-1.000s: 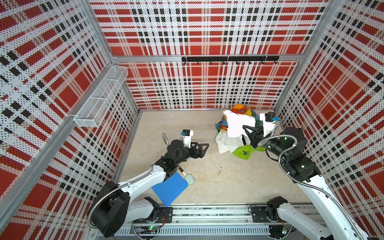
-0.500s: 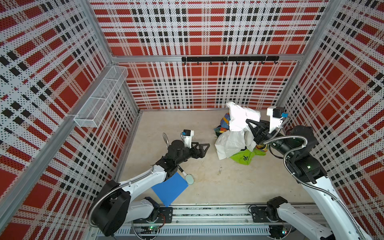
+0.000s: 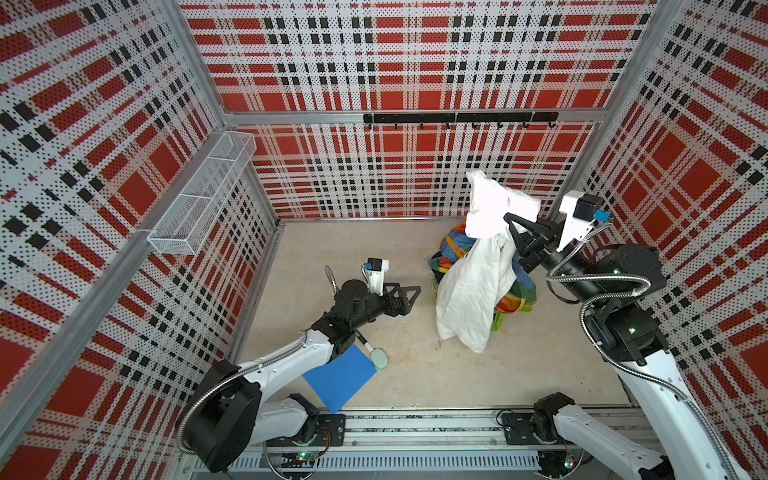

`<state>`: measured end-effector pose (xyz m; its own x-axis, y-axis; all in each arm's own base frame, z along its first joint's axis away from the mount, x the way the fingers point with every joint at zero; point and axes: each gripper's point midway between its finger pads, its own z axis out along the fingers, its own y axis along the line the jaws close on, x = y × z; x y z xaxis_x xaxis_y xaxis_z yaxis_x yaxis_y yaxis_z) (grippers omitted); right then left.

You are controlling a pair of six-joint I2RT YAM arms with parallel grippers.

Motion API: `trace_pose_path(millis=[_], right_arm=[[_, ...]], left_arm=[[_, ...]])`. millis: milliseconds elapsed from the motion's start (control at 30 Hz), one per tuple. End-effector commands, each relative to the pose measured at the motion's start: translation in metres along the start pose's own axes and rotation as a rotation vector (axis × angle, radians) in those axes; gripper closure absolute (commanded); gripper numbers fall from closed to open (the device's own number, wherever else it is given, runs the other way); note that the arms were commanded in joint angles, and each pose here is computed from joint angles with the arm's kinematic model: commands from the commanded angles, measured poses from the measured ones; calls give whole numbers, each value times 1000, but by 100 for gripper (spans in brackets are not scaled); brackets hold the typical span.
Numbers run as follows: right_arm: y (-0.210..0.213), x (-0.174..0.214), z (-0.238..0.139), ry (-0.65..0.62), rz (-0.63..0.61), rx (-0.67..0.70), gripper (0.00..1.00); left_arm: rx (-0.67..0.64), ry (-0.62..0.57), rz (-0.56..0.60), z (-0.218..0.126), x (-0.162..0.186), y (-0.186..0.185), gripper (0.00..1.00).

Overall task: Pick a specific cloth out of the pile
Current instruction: 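Lift the white T-shirt high with the right gripper, away from the pile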

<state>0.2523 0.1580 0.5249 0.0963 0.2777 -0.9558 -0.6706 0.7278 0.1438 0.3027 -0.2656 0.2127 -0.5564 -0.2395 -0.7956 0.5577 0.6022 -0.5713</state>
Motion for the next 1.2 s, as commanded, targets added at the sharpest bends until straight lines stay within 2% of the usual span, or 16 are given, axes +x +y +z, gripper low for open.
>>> trace_pose_path(millis=[0, 300, 600, 800, 1167], right_arm=[[24, -66, -12, -208, -55, -74, 100], [36, -100, -12, -298, -40, -124, 100], [42, -115, 16, -354, 49, -231, 100], [60, -113, 57, -350, 55, -269, 100], [99, -91, 151, -348, 89, -325, 100]], left_arm=[[50, -42, -22, -4, -12, -7, 6], [82, -124, -51, -29, -40, -4, 6], [89, -222, -88, -74, -63, 9, 6], [73, -264, -98, -98, -72, 18, 7], [-46, -370, -176, -141, -87, 58, 10]])
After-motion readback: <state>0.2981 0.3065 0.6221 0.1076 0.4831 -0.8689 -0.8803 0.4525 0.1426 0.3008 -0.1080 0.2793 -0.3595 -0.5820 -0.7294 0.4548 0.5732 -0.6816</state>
